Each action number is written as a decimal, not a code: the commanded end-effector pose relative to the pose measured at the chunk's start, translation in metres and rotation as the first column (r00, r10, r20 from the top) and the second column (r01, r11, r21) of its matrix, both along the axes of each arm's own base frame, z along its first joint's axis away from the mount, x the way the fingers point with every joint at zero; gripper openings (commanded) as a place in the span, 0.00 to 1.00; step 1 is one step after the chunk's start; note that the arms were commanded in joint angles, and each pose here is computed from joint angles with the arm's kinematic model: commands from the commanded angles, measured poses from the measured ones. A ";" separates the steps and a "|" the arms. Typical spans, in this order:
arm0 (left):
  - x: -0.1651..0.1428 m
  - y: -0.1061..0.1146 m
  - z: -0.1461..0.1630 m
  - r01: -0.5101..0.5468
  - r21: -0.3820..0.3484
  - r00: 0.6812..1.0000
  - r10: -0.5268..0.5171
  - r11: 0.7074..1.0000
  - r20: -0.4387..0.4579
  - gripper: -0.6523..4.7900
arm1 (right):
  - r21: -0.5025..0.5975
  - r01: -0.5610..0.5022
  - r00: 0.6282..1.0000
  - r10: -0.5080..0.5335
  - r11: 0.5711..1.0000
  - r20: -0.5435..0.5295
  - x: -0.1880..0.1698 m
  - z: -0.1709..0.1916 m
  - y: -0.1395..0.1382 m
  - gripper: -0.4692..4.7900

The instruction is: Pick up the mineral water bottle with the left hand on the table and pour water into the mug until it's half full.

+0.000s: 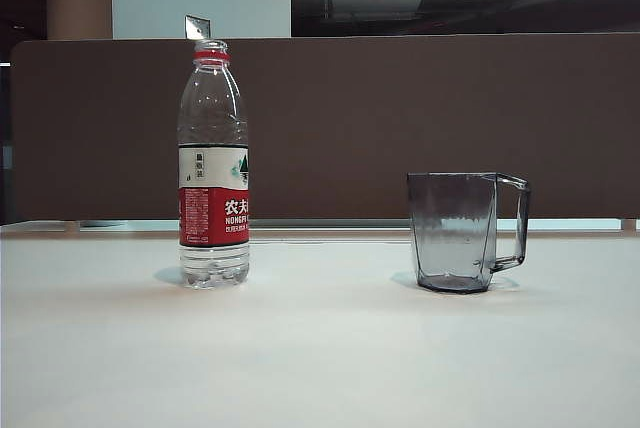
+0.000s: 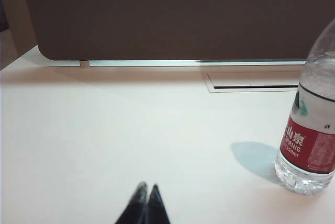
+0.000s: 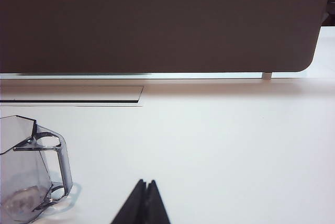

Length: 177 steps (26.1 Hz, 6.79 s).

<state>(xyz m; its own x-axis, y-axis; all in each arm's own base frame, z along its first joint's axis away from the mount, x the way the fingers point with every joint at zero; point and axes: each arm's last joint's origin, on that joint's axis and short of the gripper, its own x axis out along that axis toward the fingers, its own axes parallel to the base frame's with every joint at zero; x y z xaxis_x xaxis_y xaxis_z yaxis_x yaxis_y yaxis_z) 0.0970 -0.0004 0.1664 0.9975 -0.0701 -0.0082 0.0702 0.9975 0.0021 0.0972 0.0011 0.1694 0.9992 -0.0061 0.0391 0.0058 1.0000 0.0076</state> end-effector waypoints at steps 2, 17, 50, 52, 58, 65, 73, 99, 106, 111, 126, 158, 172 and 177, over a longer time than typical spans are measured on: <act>0.000 0.000 0.003 0.003 -0.003 1.000 -0.003 1.000 0.021 0.11 | 0.026 -0.004 1.000 0.003 1.000 0.016 0.000 0.001 0.000 0.09; -0.005 0.000 0.032 0.026 -0.112 0.980 -0.003 0.993 0.200 0.11 | 0.028 -0.005 0.997 0.003 1.000 0.083 -0.005 0.024 0.000 0.09; 0.049 -0.052 0.094 0.351 -0.106 0.936 -0.347 0.930 0.056 0.11 | 0.012 -0.206 0.978 0.206 0.978 0.042 0.007 0.142 0.012 0.09; 0.050 -0.053 0.094 0.351 -0.106 0.936 -0.347 0.930 0.057 0.11 | 0.013 -0.237 0.971 0.236 0.971 0.035 0.008 0.142 0.016 0.08; 0.063 -0.060 0.092 0.364 -0.082 0.931 -0.363 0.928 0.027 0.11 | 0.020 -0.261 0.965 0.261 0.965 -0.008 0.004 0.138 0.032 0.08; 0.076 -0.089 0.088 0.470 -0.033 0.882 -0.471 0.882 -0.025 0.11 | 0.002 -0.402 0.914 0.401 0.916 -0.062 -0.005 0.132 0.055 0.09; 0.086 -0.096 0.073 0.476 -0.040 0.872 -0.478 0.878 -0.107 1.00 | -0.028 -0.503 0.858 0.495 0.864 -0.137 -0.010 0.125 0.065 0.09; 0.142 -0.108 0.017 0.408 -0.135 0.898 -0.424 0.903 -0.115 1.00 | -0.022 -0.572 0.809 0.559 0.820 -0.182 -0.013 0.121 0.067 0.09; 0.148 -0.105 0.014 0.395 -0.136 0.909 -0.408 0.909 -0.088 1.00 | -0.023 -0.572 0.808 0.558 0.820 -0.186 -0.013 0.120 0.068 0.09; 0.148 -0.114 0.008 0.421 -0.135 0.895 -0.435 0.897 -0.101 1.00 | -0.023 -0.572 0.808 0.558 0.820 -0.189 -0.013 0.120 0.068 0.09; 0.173 -0.125 -0.004 0.419 -0.135 0.894 -0.434 0.898 -0.108 1.00 | -0.023 -0.572 0.808 0.558 0.820 -0.189 -0.013 0.120 0.068 0.09; 0.190 -0.133 -0.016 0.419 -0.132 0.894 -0.434 0.898 -0.110 0.42 | -0.023 -0.572 0.808 0.558 0.820 -0.189 -0.013 0.120 0.068 0.09; 0.193 -0.149 -0.007 0.474 -0.008 0.876 -0.472 0.881 -0.099 0.42 | -0.025 -0.572 0.805 0.556 0.820 -0.205 -0.013 0.118 0.067 0.09; 0.210 -0.182 0.021 0.539 0.167 0.842 -0.527 0.826 -0.112 0.42 | -0.026 -0.569 0.806 0.551 0.822 -0.214 -0.013 0.118 0.067 0.09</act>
<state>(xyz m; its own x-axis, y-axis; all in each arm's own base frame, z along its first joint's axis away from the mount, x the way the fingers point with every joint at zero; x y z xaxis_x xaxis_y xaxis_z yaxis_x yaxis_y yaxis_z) 0.3019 -0.1773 0.1703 0.7977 -0.5677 -0.2035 0.5925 0.8005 0.0897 0.0844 0.0685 0.2835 0.8109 0.5508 -0.1979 -0.5655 0.8245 -0.0225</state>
